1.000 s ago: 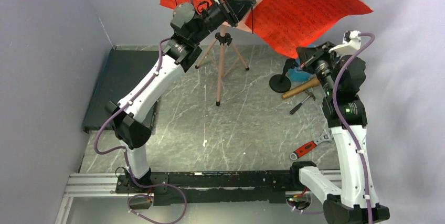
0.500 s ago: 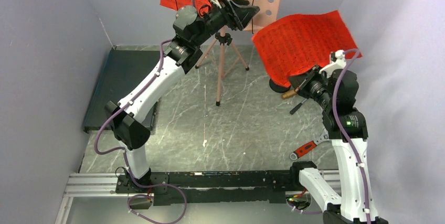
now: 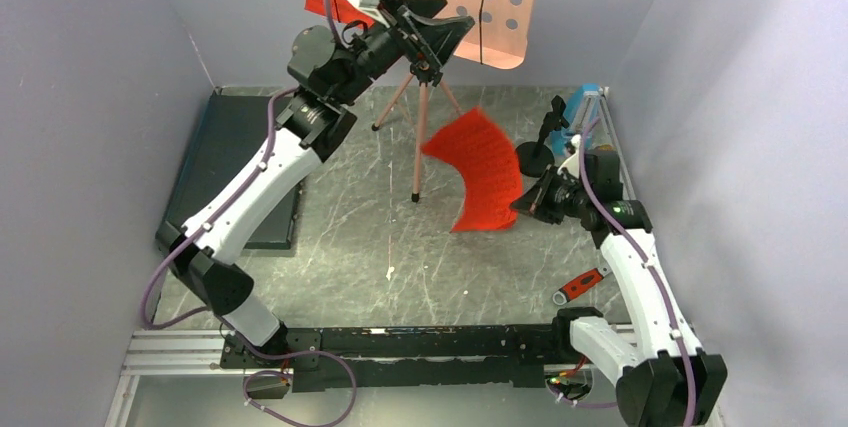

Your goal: Pack up the instrument practice props

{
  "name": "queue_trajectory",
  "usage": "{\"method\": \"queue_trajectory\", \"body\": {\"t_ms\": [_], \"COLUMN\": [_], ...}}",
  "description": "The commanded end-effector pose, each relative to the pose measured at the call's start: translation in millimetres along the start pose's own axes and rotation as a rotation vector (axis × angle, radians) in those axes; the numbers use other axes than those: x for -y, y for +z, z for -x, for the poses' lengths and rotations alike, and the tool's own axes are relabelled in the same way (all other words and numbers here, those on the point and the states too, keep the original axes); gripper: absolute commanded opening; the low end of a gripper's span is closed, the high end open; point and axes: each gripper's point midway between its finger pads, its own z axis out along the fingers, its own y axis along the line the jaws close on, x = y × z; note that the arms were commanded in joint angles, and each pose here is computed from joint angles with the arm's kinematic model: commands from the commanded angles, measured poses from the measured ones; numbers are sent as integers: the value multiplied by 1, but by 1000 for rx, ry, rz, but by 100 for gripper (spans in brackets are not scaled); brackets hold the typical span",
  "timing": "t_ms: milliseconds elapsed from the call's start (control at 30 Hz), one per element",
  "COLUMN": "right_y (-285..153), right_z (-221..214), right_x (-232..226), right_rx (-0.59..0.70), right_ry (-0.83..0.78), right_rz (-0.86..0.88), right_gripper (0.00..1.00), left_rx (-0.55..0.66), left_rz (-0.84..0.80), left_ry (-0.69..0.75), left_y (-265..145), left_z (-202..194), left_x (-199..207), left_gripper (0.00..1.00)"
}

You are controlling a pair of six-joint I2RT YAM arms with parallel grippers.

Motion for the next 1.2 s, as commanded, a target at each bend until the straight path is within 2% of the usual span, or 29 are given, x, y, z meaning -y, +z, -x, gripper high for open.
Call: {"method": "queue_trajectory", "body": {"t_ms": [0,233,467,567,733,833,1067,1167], "right_y": [21,33,25,26,41,48,59,58], "right_z": [-19,-44,-26,-17,-20,-25,-25,-31], "right_x": [22,78,116,122,119,117,106,111], "right_rx": [-70,-210,-229,-239,-312,-332,-218,-193], "right_ry": [-28,-37,-122,-134,-122,-46,333,470], "right_rz": [-7,-231,-471,-518,-476,-440,-177,-142], "right_gripper": [0,0,0,0,0,0,0,0], "left_rx": [99,74,21,-4,-33,-68,-225,-316], "left_rz": [-12,62,209,267,343,387,492,536], "left_ry": [81,162,260,292,340,353,364,339], "left_y": [-19,-49,-82,-96,-117,-130,-171,-190], "left_z": [48,54,55,55,57,53,16,-13], "left_x": [19,15,-5,-12,-21,-27,-46,-56], "left_gripper": [77,79,81,82,82,83,84,84]}}
